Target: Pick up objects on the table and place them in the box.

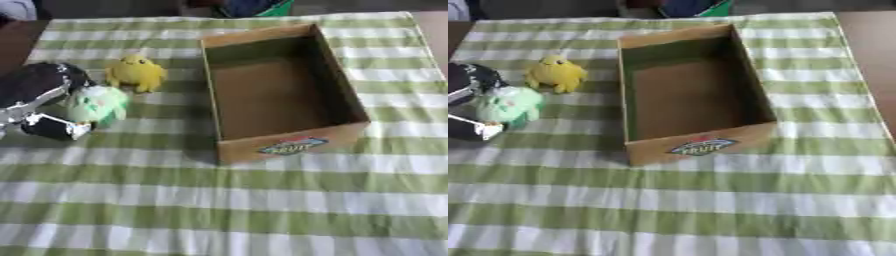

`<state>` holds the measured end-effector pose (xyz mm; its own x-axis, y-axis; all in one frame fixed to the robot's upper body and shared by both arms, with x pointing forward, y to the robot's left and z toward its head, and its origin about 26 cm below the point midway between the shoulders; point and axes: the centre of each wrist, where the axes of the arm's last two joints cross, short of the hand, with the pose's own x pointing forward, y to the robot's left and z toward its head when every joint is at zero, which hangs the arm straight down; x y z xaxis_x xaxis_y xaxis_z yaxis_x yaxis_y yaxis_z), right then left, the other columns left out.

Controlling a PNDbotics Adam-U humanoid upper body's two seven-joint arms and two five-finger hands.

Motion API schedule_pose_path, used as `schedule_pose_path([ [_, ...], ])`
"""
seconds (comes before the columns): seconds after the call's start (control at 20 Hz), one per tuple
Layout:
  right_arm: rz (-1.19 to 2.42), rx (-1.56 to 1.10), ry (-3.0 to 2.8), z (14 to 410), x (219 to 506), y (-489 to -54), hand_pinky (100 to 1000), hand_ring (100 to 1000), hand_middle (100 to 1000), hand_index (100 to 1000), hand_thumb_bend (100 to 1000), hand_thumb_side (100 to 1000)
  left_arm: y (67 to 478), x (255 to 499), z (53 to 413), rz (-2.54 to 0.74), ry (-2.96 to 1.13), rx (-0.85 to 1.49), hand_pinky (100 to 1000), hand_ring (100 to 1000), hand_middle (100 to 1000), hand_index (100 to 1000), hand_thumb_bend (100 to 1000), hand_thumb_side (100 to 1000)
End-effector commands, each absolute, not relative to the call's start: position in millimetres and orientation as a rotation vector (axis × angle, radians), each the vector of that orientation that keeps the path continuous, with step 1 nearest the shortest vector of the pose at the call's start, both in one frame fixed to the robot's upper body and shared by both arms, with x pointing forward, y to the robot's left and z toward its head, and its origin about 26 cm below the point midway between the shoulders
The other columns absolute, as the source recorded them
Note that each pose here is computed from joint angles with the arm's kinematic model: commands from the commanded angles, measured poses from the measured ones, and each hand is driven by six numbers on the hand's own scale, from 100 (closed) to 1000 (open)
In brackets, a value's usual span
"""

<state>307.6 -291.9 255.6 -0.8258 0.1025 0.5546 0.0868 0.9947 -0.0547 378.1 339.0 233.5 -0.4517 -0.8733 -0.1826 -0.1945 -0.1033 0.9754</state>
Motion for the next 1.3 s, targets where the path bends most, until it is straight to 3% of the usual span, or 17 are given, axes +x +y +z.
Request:
schedule_pose_path([
  [0.05,0.050,-0.134,-2.578,263.5,303.5,-292.7,762,649,520,829,100,934,337.4,374.5,258.3,-1.567,-1.703,1.261,358,530,448,517,100,254],
  [0.7,0.030,-0.127,-2.580,262.4,303.8,-291.8,762,653,525,829,100,937,307.5,366.1,309.3,-1.425,-2.005,1.308,349,512,417,446,100,272],
  [1.3,0.003,-0.099,-2.586,260.9,304.8,-287.8,762,656,530,828,100,939,251.2,386.6,344.5,-1.241,-2.335,1.278,347,512,408,432,100,321],
])
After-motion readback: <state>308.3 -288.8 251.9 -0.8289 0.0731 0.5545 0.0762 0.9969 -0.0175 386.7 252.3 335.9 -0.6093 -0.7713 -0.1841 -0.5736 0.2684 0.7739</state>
